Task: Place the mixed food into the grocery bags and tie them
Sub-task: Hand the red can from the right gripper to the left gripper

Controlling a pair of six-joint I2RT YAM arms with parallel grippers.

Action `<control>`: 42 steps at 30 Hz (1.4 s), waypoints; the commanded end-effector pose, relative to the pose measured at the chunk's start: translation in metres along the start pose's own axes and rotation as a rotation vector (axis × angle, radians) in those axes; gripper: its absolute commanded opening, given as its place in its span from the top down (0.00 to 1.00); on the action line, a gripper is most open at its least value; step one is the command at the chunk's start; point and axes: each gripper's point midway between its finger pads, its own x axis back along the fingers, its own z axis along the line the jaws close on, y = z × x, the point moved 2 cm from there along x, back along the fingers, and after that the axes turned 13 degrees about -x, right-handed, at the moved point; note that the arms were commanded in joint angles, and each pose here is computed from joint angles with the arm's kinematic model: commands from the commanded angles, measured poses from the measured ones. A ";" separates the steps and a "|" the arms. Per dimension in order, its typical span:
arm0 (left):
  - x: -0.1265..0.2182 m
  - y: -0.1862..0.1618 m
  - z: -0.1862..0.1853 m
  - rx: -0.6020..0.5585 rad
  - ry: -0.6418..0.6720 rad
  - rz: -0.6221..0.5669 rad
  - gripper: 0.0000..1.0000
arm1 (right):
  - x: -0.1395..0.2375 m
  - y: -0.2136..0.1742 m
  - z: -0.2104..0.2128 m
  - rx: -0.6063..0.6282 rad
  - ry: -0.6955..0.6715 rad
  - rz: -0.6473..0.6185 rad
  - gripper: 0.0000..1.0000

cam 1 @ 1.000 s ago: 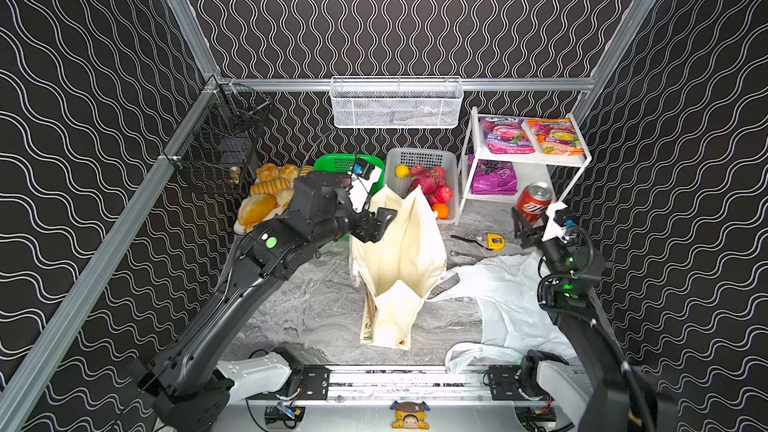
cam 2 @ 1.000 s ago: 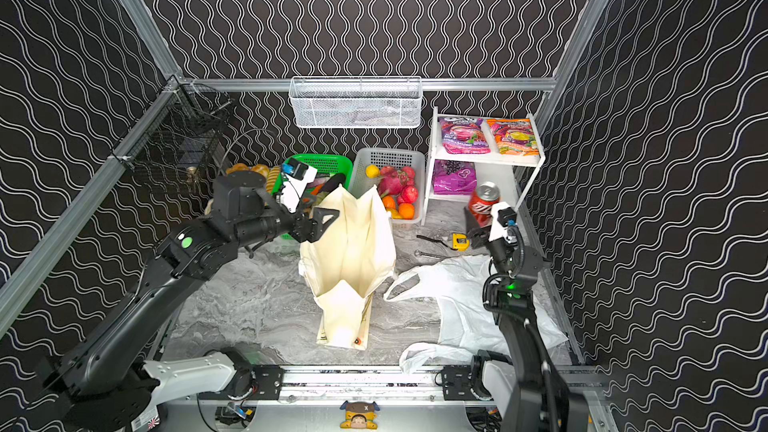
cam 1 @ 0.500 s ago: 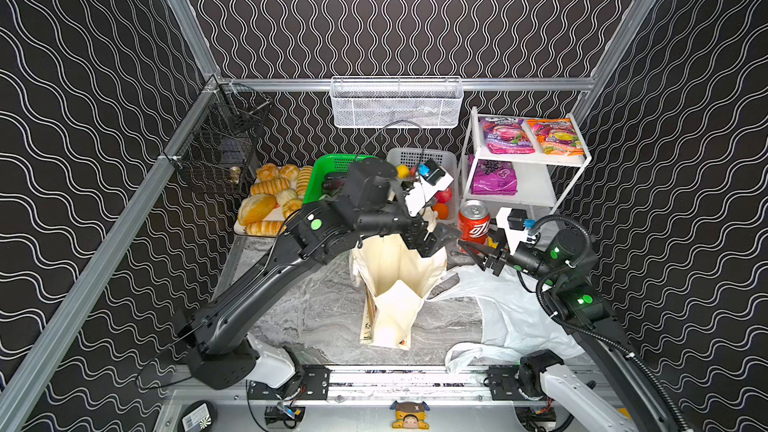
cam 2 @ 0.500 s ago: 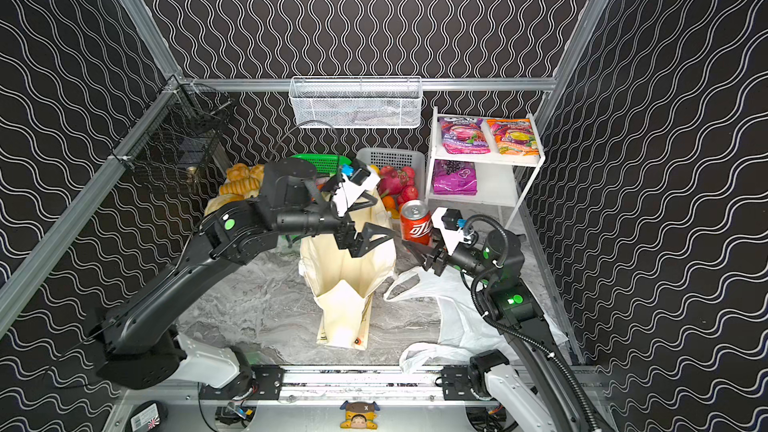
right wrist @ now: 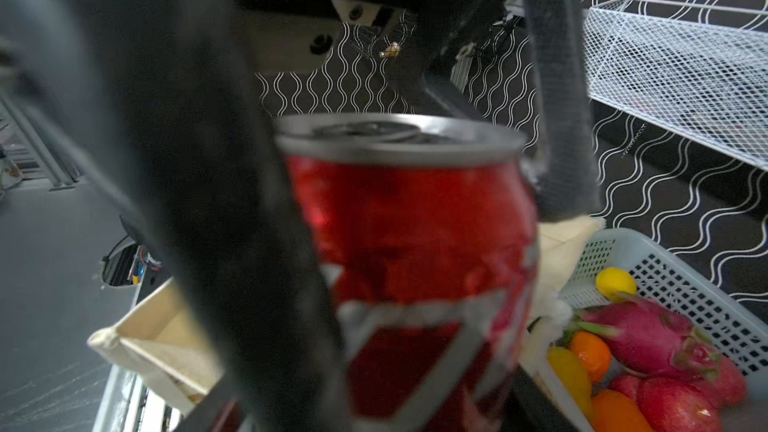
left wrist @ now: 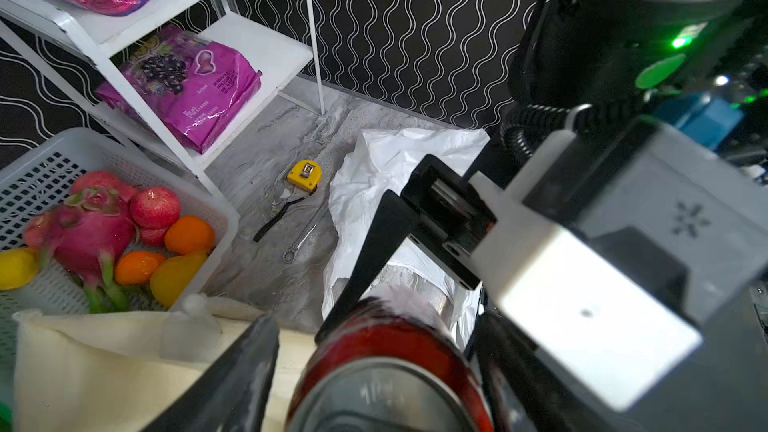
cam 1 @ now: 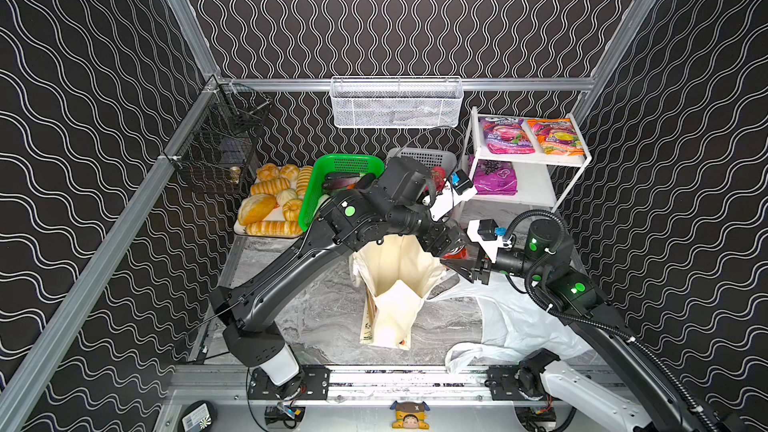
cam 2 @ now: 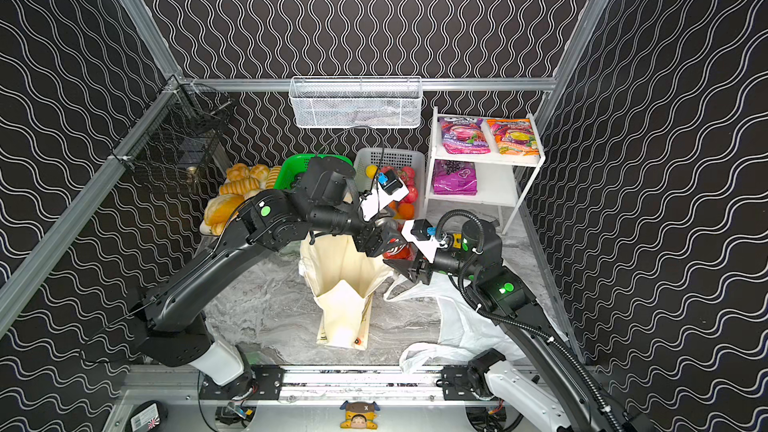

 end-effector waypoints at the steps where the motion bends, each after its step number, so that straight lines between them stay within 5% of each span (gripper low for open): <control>1: 0.004 -0.009 0.000 -0.020 0.004 0.044 0.17 | 0.001 0.020 0.001 0.115 -0.002 -0.057 0.63; 6: 0.006 -0.017 -0.002 -0.022 -0.003 0.088 0.15 | 0.001 0.020 0.001 0.137 -0.006 -0.053 0.63; 11: 0.001 -0.015 -0.005 -0.011 -0.033 0.078 0.47 | 0.001 0.016 0.001 0.128 -0.009 -0.026 0.60; 14: 0.003 -0.014 -0.003 -0.003 -0.017 0.069 0.64 | 0.004 0.018 0.001 0.076 -0.024 -0.027 0.43; 20: 0.028 -0.007 0.019 0.029 0.167 0.023 0.73 | 0.011 0.013 0.000 -0.184 -0.064 -0.014 0.08; 26: 0.054 -0.021 0.048 0.083 0.392 0.090 0.72 | 0.006 -0.003 -0.025 -0.559 -0.202 0.014 0.03; 31: 0.064 -0.057 0.077 0.164 0.532 0.197 0.73 | -0.010 -0.019 -0.063 -0.917 -0.399 0.113 0.15; 36: 0.043 -0.085 0.087 0.224 0.493 0.266 0.74 | -0.046 -0.050 -0.082 -1.063 -0.457 0.299 0.20; 39: 0.024 -0.096 0.085 0.238 0.437 0.298 0.75 | -0.064 -0.059 -0.090 -1.077 -0.478 0.372 0.33; 42: 0.008 -0.110 0.088 0.245 0.428 0.342 0.76 | -0.078 -0.058 -0.093 -1.058 -0.500 0.408 0.65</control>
